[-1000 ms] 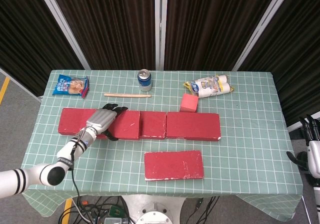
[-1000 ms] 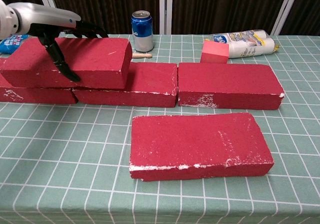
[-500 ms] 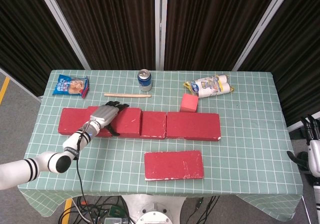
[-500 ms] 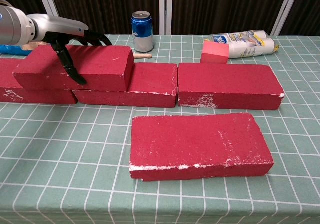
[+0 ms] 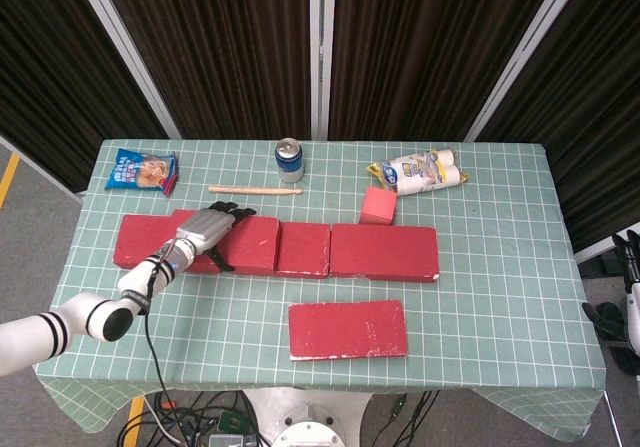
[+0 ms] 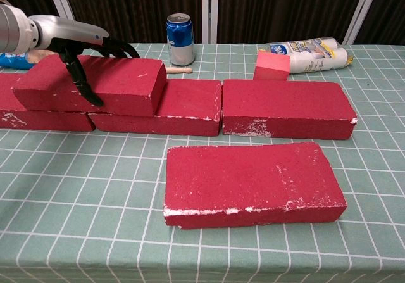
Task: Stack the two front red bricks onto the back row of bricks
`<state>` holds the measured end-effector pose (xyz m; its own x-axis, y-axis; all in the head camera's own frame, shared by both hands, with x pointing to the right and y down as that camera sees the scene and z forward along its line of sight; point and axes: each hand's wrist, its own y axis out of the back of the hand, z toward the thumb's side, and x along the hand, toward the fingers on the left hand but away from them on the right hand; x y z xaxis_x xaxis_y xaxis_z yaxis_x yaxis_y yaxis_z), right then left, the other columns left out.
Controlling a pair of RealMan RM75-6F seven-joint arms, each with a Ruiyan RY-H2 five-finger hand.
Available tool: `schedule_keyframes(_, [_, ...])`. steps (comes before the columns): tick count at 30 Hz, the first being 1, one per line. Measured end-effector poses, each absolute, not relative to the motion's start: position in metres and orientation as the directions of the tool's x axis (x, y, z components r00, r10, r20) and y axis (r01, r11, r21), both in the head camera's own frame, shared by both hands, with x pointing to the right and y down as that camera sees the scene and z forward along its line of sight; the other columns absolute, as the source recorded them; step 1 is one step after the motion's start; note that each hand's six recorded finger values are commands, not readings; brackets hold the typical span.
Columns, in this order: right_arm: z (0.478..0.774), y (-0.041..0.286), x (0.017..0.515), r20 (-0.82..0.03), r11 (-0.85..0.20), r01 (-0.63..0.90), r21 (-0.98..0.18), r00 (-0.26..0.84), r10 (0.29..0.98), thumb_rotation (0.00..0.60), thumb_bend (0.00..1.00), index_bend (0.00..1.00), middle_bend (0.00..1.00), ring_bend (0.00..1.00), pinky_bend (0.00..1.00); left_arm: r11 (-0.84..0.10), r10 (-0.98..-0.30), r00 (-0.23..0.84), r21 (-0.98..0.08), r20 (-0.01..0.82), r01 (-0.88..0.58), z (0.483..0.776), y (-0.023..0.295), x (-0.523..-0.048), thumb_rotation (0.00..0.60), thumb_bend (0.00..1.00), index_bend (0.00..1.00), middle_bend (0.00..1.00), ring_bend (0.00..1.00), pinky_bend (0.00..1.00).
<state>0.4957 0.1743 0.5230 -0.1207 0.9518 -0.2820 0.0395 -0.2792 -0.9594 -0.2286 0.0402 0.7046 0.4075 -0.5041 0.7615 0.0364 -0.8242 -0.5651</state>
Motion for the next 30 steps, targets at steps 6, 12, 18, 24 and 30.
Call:
schedule_keyframes(6, [0.5262,0.1749,0.4940,-0.293,-0.291,0.038,-0.956,-0.118,0.949,0.600,0.08,0.00,0.00,0.00,0.00,-0.822,-0.509,0.403,-0.569,0.761,0.036,0.7073,0.0370,-0.2305,0.600,0.09,0.08,0.19,0.00,0.00])
schedule_keyframes(12, [0.5249,0.1763,0.4937,-0.286,-0.284,0.038,-0.958,-0.120,0.951,0.600,0.08,0.00,0.00,0.00,0.00,-0.824,-0.503,0.398,-0.564,0.767,0.046,0.7121,0.0400,-0.2344,0.600,0.09,0.08,0.19,0.00,0.00])
schedule_keyframes(18, [0.5256,0.1770,0.4937,-0.289,-0.287,0.037,-0.957,-0.121,0.950,0.600,0.08,0.00,0.00,0.00,0.00,-0.819,-0.507,0.401,-0.571,0.763,0.053,0.7100,0.0378,-0.2349,0.600,0.09,0.08,0.19,0.00,0.00])
schedule_keyframes(24, [0.5258,0.1768,0.4917,-0.289,-0.287,0.037,-0.957,-0.115,0.950,0.600,0.08,0.00,0.00,0.00,0.00,-0.820,-0.510,0.397,-0.571,0.763,0.045,0.7095,0.0372,-0.2360,0.600,0.09,0.08,0.19,0.00,0.00])
schedule_keyframes(30, [0.5260,0.1768,0.4919,-0.290,-0.288,0.036,-0.957,-0.117,0.950,0.600,0.08,0.00,0.00,0.00,0.00,-0.823,-0.510,0.389,-0.567,0.767,0.039,0.7111,0.0380,-0.2363,0.600,0.09,0.08,0.19,0.00,0.00])
